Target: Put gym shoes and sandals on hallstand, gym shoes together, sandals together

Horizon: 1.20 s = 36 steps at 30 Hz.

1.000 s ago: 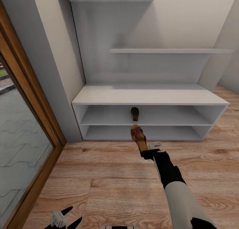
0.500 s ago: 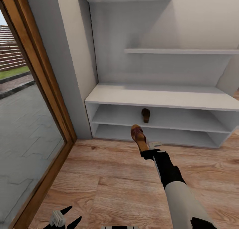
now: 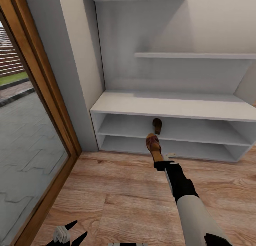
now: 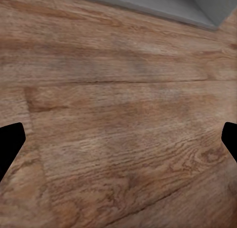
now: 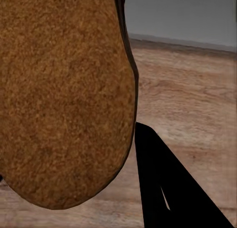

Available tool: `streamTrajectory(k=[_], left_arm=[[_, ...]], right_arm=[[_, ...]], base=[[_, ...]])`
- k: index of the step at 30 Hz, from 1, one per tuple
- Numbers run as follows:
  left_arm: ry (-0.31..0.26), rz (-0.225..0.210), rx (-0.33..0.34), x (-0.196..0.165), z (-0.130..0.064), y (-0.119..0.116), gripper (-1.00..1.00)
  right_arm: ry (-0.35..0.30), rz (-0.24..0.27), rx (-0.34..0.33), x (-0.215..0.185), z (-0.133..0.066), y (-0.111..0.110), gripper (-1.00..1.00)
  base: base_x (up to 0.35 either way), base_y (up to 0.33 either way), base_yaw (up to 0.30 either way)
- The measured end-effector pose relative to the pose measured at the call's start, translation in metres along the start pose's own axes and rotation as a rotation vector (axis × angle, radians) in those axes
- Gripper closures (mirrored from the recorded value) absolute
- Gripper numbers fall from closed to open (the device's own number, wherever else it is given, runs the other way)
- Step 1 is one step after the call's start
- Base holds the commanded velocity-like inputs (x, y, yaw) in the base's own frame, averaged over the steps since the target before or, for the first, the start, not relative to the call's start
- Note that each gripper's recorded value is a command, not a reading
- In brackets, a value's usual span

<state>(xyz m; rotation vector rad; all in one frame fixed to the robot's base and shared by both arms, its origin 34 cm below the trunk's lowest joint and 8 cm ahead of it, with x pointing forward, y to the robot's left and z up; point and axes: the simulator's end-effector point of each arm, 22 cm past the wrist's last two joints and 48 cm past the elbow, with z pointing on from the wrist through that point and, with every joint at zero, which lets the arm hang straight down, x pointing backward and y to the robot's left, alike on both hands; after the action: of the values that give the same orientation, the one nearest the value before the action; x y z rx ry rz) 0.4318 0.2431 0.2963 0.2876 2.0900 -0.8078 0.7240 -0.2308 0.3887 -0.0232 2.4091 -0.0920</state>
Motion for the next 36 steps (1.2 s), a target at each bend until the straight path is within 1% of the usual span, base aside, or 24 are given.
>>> streamTrajectory(k=[1,2,5,7,19,27,36], left_arm=[[0.000,0.000,0.000,0.000,0.000,0.000,-1.00],[-0.001,0.000,0.000,0.000,0.000,0.000,-1.00],[-0.002,0.001,-0.001,-0.001,0.000,0.000,-1.00],[-0.003,0.001,-0.001,-0.001,0.000,0.000,-1.00],[-0.002,0.001,-0.001,-0.001,0.000,0.000,-1.00],[-0.002,0.001,-0.001,-0.001,0.000,0.000,-1.00],[-0.002,0.001,-0.001,-0.001,0.000,0.001,-1.00]], right_arm=[[0.006,0.052,0.008,0.003,0.001,-0.001,1.00],[0.012,0.076,0.012,0.006,0.002,-0.001,1.00],[0.024,0.105,0.018,0.011,0.003,0.000,1.00],[0.027,0.112,0.019,0.012,0.003,0.000,1.00],[0.029,0.121,0.019,0.013,0.003,0.001,1.00],[0.029,0.122,0.018,0.013,0.003,0.001,1.00],[0.028,0.122,0.018,0.013,0.003,0.001,1.00]], base=[[0.000,0.000,0.000],[0.000,0.000,0.000],[0.038,0.000,0.000],[0.152,0.000,0.000],[0.296,0.019,0.000],[0.298,0.150,0.000],[0.071,0.052,0.000]])
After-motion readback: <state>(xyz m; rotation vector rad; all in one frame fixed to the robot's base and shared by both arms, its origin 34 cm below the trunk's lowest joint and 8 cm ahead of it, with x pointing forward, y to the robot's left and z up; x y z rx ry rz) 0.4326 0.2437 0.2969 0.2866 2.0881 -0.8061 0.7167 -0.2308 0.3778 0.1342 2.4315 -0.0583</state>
